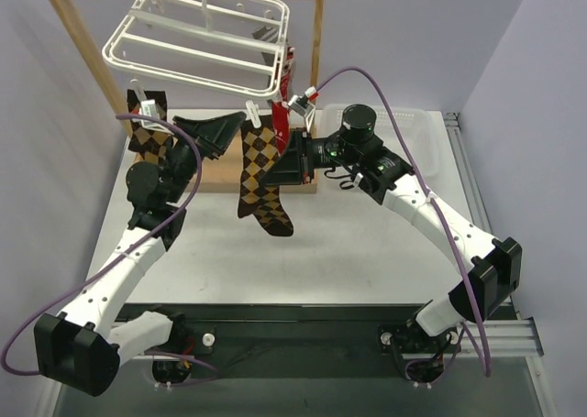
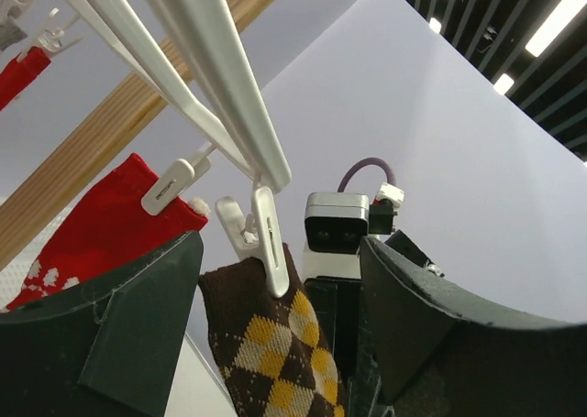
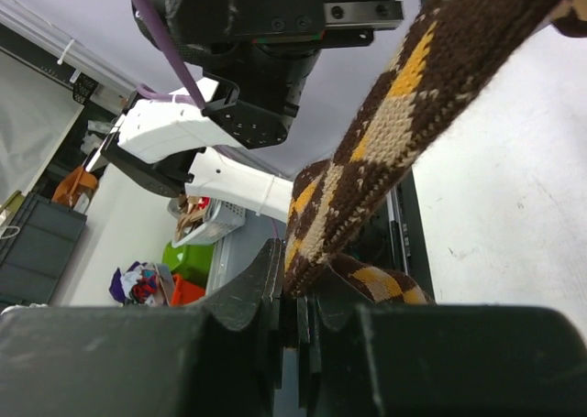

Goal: Remove the socks clipped to the hanger

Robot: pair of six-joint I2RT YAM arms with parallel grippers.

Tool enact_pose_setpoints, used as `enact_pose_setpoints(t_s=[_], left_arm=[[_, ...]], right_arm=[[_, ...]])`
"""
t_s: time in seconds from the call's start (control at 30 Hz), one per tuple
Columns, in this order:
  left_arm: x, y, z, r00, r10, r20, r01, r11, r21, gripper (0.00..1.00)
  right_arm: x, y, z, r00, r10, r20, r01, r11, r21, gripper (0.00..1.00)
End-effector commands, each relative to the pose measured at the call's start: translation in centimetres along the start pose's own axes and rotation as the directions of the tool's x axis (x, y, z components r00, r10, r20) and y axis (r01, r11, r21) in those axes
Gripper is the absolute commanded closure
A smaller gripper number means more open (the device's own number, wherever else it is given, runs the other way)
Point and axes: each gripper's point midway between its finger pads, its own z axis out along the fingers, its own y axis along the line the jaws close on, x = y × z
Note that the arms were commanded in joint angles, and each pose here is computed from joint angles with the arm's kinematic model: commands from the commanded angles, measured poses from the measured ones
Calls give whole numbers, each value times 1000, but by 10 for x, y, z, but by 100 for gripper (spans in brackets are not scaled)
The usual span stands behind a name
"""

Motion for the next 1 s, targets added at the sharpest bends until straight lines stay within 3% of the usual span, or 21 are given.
enact_pose_setpoints(t_s=[0.0, 0.33, 0.47, 0.8, 0.97], left_arm=[[4, -15, 12, 999, -19, -41, 22, 997, 78, 21], [-1, -10, -10, 999, 25, -20, -26, 999, -21, 14], [-2, -10, -2, 1000, -8, -14, 9, 1000, 14, 12], [-3, -1, 11, 997, -75, -9, 75, 997, -2, 14], [-7, -16, 20, 993, -119, -4, 119, 988, 99, 24]], right_arm=[[-11, 35, 1, 996, -89, 0, 89, 991, -97, 100], [-14, 31, 6, 996, -85, 8, 85, 992, -91, 100], [-12, 36, 8, 996, -92, 1, 92, 990, -110, 100], [-13, 46, 10, 995, -103, 5, 103, 985, -137, 100], [-11, 46, 10, 995, -103, 2, 102, 985, -143, 100]])
